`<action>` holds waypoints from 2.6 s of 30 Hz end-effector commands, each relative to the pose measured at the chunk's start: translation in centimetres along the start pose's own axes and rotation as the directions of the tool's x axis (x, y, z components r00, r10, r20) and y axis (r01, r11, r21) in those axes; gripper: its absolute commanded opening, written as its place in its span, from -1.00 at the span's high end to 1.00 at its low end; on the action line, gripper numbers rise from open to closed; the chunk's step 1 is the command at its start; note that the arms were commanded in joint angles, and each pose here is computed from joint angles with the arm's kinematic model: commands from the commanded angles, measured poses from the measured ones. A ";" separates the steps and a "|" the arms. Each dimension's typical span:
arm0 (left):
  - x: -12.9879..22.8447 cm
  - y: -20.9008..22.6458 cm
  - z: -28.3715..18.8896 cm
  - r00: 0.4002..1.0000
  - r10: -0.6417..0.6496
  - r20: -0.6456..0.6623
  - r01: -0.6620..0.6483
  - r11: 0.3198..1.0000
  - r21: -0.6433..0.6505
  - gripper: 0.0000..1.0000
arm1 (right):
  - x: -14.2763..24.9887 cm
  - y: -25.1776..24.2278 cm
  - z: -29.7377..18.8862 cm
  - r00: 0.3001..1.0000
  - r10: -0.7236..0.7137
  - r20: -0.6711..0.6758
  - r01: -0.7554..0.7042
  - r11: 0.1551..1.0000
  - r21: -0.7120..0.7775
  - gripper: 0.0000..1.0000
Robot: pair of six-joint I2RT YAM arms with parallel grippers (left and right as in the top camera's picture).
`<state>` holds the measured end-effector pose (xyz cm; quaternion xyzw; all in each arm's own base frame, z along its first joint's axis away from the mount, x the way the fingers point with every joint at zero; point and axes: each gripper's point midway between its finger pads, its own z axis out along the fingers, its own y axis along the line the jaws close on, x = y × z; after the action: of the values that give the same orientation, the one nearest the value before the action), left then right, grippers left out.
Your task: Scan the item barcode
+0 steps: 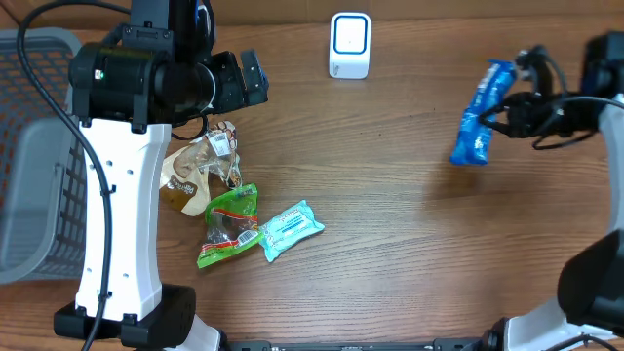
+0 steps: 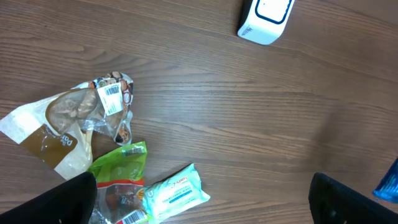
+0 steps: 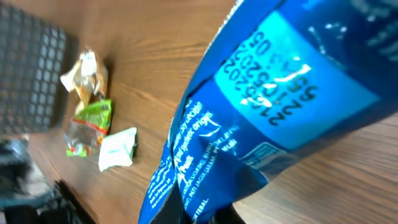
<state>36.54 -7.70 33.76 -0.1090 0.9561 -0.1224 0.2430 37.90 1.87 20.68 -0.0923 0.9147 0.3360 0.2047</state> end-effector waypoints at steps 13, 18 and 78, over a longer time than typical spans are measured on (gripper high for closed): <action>-0.2 0.0 0.0 1.000 0.000 0.006 0.000 1.000 -0.003 -1.00 | 5.9 -15.4 1.1 0.783 0.613 0.111 -0.620 0.782 0.055 0.74; -0.2 0.0 0.0 1.000 0.000 0.006 0.000 1.000 -0.003 -1.00 | 4.5 -14.7 -0.3 0.777 0.616 0.127 -0.623 0.782 0.016 0.02; -0.2 0.0 0.0 1.000 0.000 0.006 0.000 1.000 -0.003 -1.00 | 17.2 13.1 26.9 0.724 0.292 -0.625 -0.274 0.953 0.127 0.92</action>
<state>36.54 -7.70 33.76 -0.1088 0.9561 -0.1224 0.2430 24.64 31.50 1.46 -0.0219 0.9311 0.2968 -0.2109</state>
